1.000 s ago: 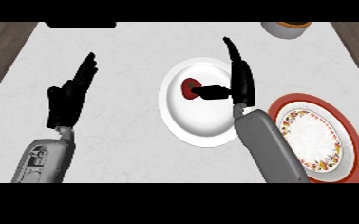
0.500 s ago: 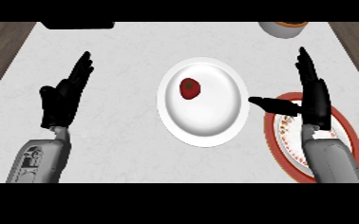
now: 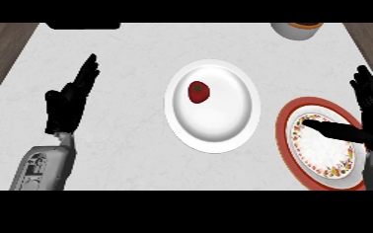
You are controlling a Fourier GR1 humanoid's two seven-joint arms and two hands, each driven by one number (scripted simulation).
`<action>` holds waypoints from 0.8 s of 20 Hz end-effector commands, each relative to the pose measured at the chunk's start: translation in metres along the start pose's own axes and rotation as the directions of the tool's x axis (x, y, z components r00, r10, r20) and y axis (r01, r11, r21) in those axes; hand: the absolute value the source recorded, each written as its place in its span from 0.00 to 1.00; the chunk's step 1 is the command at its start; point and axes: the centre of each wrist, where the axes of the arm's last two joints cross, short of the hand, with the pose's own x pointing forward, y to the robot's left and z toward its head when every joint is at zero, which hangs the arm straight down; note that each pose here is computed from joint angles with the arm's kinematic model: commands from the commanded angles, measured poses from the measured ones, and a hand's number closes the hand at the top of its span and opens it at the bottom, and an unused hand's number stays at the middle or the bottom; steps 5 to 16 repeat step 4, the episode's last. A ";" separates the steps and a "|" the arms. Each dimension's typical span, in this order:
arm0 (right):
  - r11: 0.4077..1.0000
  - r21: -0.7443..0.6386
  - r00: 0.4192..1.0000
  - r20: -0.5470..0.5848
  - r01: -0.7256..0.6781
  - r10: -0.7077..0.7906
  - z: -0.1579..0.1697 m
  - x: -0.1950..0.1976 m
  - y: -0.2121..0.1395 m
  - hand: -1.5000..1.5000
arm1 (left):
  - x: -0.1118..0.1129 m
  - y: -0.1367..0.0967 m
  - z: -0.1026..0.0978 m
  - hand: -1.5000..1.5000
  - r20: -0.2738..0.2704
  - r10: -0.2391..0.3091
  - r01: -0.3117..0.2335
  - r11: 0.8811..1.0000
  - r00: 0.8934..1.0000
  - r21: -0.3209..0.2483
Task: Pick the tomato from the plate and place it in the plate
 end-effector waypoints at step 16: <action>1.000 -0.004 1.000 0.009 0.007 -0.007 0.015 -0.037 -0.043 0.00 | -0.007 -0.003 0.008 0.50 0.003 0.013 -0.013 1.000 1.000 -0.011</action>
